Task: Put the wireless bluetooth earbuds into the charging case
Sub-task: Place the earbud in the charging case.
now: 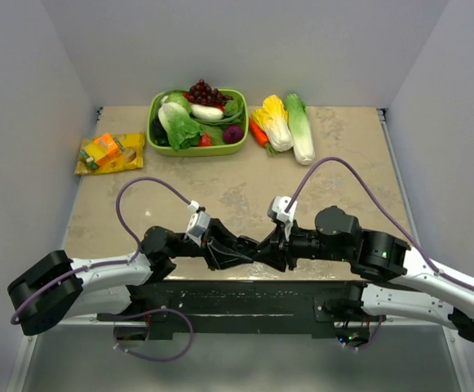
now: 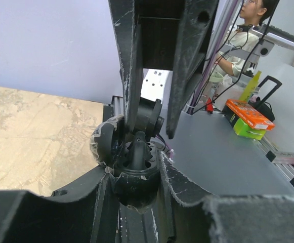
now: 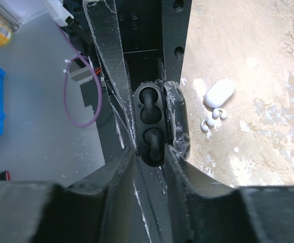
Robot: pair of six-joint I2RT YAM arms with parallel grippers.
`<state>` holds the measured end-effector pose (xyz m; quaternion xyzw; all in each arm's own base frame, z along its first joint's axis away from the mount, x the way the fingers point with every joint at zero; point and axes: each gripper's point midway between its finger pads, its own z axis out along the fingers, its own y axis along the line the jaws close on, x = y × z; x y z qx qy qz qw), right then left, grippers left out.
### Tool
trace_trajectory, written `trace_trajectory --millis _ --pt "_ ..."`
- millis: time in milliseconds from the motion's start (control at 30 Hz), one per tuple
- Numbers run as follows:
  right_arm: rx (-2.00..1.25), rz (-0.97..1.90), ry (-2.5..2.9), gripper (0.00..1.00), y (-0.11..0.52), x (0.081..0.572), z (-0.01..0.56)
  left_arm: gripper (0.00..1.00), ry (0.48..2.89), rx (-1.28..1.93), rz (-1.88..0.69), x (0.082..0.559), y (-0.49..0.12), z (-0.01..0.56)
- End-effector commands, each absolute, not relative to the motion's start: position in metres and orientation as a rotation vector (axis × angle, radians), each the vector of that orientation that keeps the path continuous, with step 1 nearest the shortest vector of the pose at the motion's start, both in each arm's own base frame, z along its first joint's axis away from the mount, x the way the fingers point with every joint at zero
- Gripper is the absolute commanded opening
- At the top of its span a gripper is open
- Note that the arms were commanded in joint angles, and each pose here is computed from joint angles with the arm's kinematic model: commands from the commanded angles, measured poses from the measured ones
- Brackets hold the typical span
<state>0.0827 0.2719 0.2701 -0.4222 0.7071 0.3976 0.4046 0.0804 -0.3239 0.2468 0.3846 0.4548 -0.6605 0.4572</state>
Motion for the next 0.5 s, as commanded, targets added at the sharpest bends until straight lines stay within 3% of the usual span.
trace_trajectory --millis 0,233,367,467 --pt "-0.936 0.968 1.742 0.38 0.264 0.098 0.296 0.00 0.962 0.955 -1.629 0.074 -0.322 0.280" --pt "-0.716 0.888 1.688 0.40 0.237 0.120 0.333 0.00 1.000 0.954 -1.616 0.078 -0.324 0.271" --pt "-0.565 0.824 1.730 0.31 0.229 0.139 0.326 0.00 1.014 0.958 -1.617 0.078 -0.324 0.265" --pt "-0.557 0.816 1.747 0.29 0.234 0.142 0.320 0.00 1.012 0.962 -1.617 0.077 -0.324 0.266"
